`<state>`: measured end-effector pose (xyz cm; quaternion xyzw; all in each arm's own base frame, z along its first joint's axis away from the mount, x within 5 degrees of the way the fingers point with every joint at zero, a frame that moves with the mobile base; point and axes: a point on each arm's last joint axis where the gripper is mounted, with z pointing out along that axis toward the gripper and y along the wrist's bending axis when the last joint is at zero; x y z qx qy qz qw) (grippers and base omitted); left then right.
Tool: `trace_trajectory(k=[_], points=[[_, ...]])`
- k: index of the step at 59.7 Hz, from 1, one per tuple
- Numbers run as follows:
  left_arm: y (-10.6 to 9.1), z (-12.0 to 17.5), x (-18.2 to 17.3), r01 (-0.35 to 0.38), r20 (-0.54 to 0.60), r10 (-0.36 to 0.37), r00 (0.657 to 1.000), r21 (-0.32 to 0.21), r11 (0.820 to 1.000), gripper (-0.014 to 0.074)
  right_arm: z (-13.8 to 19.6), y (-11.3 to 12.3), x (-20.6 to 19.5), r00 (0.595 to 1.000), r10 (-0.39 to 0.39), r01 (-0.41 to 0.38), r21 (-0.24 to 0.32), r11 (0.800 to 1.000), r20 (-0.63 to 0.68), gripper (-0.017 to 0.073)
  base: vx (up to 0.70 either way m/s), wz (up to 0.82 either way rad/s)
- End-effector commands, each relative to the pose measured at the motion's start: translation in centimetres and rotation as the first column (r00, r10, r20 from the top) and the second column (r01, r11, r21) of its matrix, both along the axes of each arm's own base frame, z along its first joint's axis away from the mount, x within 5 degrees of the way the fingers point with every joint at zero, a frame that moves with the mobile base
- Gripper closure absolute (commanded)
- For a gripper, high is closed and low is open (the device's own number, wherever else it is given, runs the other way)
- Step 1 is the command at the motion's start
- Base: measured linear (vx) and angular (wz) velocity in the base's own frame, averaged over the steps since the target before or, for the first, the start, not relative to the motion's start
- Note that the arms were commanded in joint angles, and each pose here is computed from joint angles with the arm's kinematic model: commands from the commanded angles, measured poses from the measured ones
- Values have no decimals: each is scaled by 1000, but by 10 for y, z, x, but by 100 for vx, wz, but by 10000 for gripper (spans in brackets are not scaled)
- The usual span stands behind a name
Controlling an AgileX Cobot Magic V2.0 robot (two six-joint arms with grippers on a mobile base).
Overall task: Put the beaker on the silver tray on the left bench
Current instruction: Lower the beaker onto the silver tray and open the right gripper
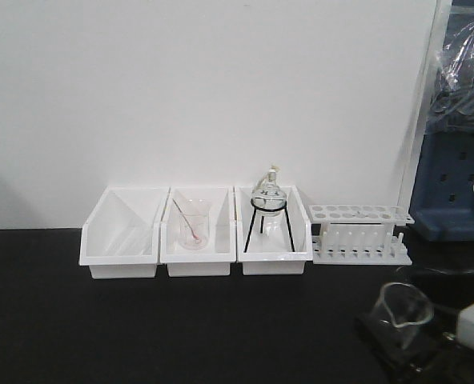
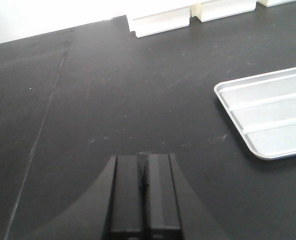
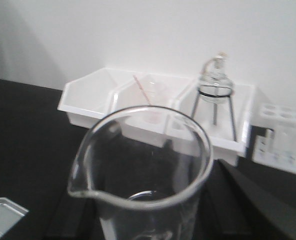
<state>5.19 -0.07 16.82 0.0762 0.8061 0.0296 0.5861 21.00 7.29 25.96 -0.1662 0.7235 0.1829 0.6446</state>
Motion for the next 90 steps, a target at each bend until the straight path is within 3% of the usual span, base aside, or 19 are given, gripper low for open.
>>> trace_trajectory(k=[1,12,22,35,45,48,59,71,82,90], points=[[-1,1,2,16,69,-15,998,-8,1000,592,20,18,18,973,163,-169,24,985,162,571,0,0],[-1,1,2,16,69,-15,998,-8,1000,592,-2,47,64,935,351,-348,-55,936,48,571,0,0],[-1,1,2,16,69,-15,998,-8,1000,592,-27,95,86,880,474,-475,-57,878,-17,571,0,0],[-1,1,2,16,69,-15,998,-8,1000,592,-73,147,96,808,579,-587,-60,807,-111,571,0,0],[-1,1,2,16,69,-15,998,-8,1000,592,-102,171,94,765,629,-643,-113,758,-136,571,0,0],[-1,1,2,16,69,-15,998,-8,1000,592,-108,176,96,765,628,-643,-108,758,-142,568,0,0],[-1,1,2,16,69,-15,998,-8,1000,592,-128,179,103,794,579,-596,-50,801,-186,560,0,0],[-1,1,2,16,69,-15,998,-8,1000,592,-137,178,105,800,563,-584,-50,810,-208,487,0,0],[-1,1,2,16,69,-15,998,-8,1000,592,-137,178,104,798,565,-586,-51,809,-208,302,0,0],[-1,1,2,16,69,-15,998,-8,1000,592,-137,178,105,799,565,-585,-50,809,-208,93,0,0]])
